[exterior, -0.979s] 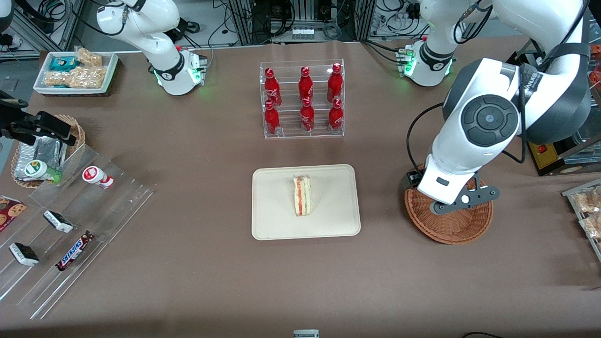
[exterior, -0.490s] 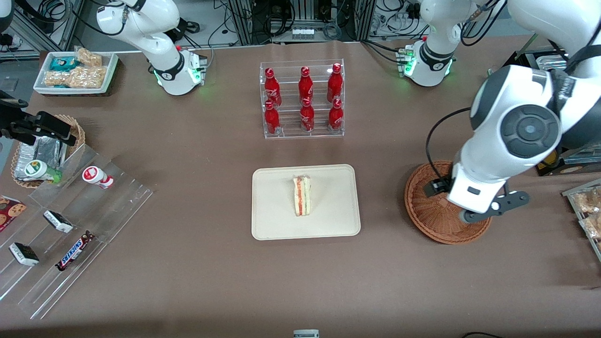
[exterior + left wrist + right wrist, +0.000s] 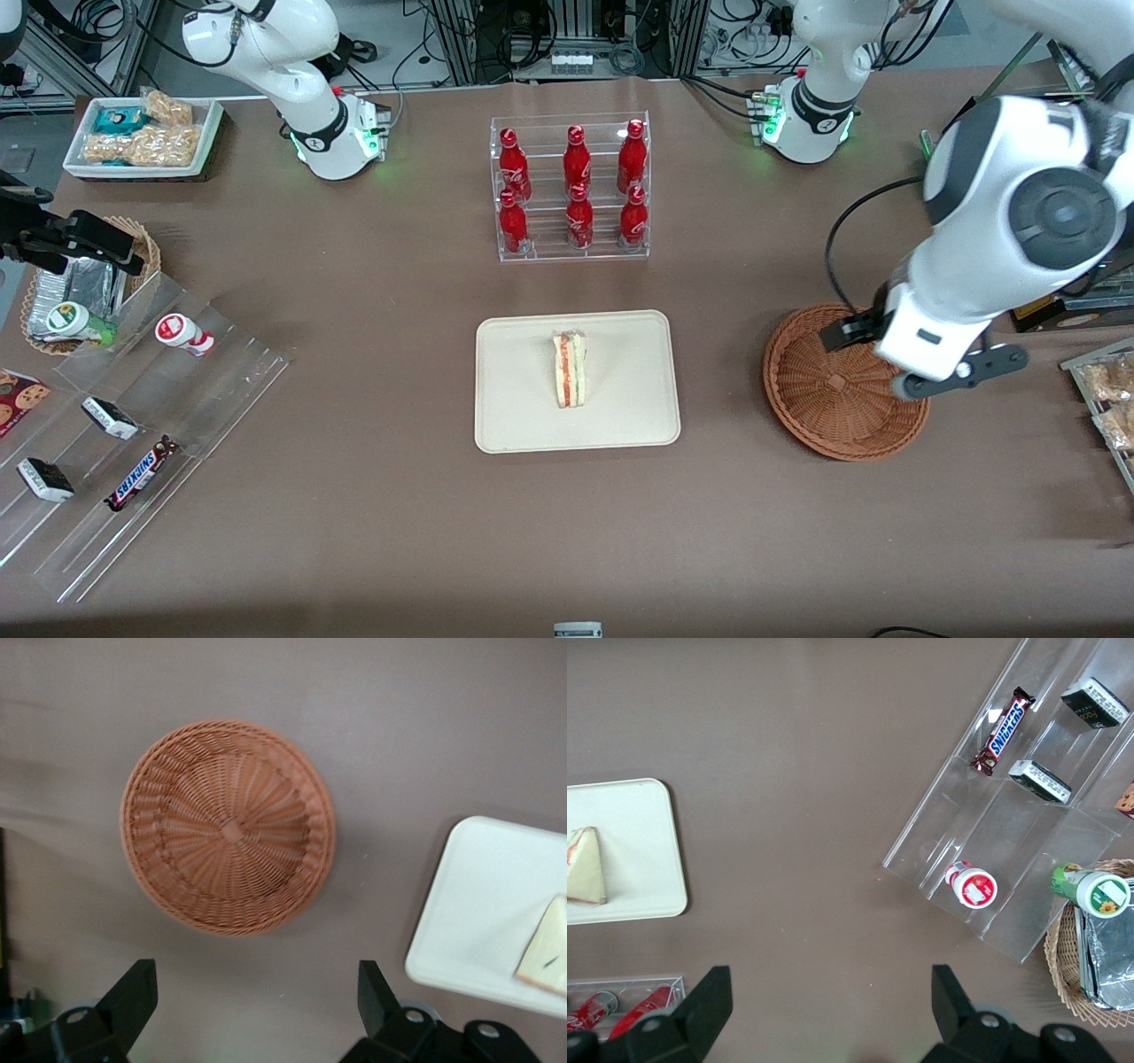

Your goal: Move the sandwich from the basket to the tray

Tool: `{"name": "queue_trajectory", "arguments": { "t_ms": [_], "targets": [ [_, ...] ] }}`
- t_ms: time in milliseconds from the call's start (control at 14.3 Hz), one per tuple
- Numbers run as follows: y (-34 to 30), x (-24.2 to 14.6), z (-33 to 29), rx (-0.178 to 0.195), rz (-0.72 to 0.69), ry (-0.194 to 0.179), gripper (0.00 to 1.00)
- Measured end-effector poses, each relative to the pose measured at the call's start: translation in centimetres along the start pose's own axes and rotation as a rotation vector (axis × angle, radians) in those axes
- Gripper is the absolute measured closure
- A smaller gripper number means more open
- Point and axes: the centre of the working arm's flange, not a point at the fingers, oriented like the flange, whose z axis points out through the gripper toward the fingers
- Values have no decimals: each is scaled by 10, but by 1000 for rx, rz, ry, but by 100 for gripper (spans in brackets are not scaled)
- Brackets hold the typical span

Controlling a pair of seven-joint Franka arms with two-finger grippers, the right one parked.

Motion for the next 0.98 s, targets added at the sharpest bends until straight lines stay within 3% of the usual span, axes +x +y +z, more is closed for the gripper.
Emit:
{"name": "queue_trajectory", "arguments": {
  "t_ms": [280,490,769,979],
  "targets": [
    [-67,-24,-29,-51,143,3,0],
    [-87,-52,-48,-40,266,-38,0],
    [-86,-66,-73,-44,431,5,0],
    [-83,-64,-70,-40,446,0,0]
  ]
}}
